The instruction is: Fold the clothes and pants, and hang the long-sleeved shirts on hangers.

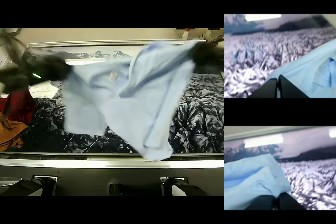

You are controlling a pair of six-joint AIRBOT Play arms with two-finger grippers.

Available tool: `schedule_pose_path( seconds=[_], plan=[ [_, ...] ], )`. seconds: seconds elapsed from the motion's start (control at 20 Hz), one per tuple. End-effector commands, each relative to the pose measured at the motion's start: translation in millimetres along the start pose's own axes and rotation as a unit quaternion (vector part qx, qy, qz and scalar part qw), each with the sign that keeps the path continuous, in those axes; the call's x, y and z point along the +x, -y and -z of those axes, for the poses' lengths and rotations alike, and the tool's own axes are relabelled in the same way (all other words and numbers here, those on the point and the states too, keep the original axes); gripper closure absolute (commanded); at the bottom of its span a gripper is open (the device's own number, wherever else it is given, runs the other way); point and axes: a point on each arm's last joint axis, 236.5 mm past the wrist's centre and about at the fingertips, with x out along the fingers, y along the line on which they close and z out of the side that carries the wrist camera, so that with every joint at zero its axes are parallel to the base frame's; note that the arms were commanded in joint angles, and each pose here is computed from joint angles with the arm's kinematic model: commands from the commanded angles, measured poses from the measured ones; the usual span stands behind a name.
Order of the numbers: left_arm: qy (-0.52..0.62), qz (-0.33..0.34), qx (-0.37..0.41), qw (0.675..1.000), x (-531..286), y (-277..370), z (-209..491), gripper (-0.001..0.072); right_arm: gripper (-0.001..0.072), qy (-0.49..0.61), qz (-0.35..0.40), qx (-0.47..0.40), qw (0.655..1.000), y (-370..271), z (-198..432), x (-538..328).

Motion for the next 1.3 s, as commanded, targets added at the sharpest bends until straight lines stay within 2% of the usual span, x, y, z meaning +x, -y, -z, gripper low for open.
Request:
schedule_pose_path(
  seconds=[0.0,0.1,0.15,0.2,0.25,0.3,0.4,0.5,0.55,0.6,0.65,0.75,0.9,1.1,1.25],
  plan=[
    [-0.194,-0.073,-0.124,0.971,69,-65,147,0.0686,0.0659,-0.194,-0.051,0.195,0.96,14,118,131],
    [-0.278,-0.09,-0.172,0.941,80,-77,207,0.0686,0.0659,-0.297,-0.114,0.295,0.901,-11,174,158],
    [-0.313,-0.094,-0.176,0.928,79,-80,226,0.0686,0.0659,-0.33,-0.131,0.313,0.881,-18,191,160],
    [-0.334,-0.097,-0.179,0.92,77,-81,237,0.0686,0.0628,-0.355,-0.138,0.312,0.87,-20,203,158],
    [-0.344,-0.095,-0.172,0.918,74,-83,240,0.0686,0.039,-0.377,-0.138,0.294,0.868,-16,213,150],
    [-0.346,-0.091,-0.162,0.92,71,-86,239,0.0686,0.02,-0.4,-0.142,0.256,0.869,-10,221,136],
    [-0.335,-0.092,-0.151,0.925,64,-99,228,0.0685,0.0199,-0.472,-0.087,0.184,0.858,26,248,97],
    [-0.318,-0.102,-0.154,0.93,56,-121,216,0.0686,0.0198,-0.537,0.049,0.118,0.834,86,271,52],
    [-0.31,-0.11,-0.167,0.93,52,-133,212,0.0686,0.0181,-0.559,0.094,0.097,0.818,103,281,30],
    [-0.305,-0.118,-0.177,0.928,48,-143,210,0.0686,0.0137,-0.569,0.107,0.093,0.81,107,294,15],
    [-0.301,-0.124,-0.185,0.927,45,-151,209,0.0685,0.0127,-0.581,0.106,0.099,0.8,104,315,-1],
    [-0.296,-0.132,-0.195,0.926,41,-162,207,0.0685,0.0024,-0.607,0.104,0.108,0.78,100,366,-36],
    [-0.297,-0.127,-0.177,0.93,40,-164,206,0.0685,0.0016,-0.643,0.098,0.111,0.751,96,427,-84],
    [-0.298,-0.125,-0.173,0.931,40,-164,206,0.0686,0.0017,-0.603,0.052,0.182,0.775,64,449,-66],
    [-0.305,-0.124,-0.173,0.928,38,-163,209,0.0685,0.0025,-0.554,0.05,0.23,0.799,59,454,-39]
  ],
)
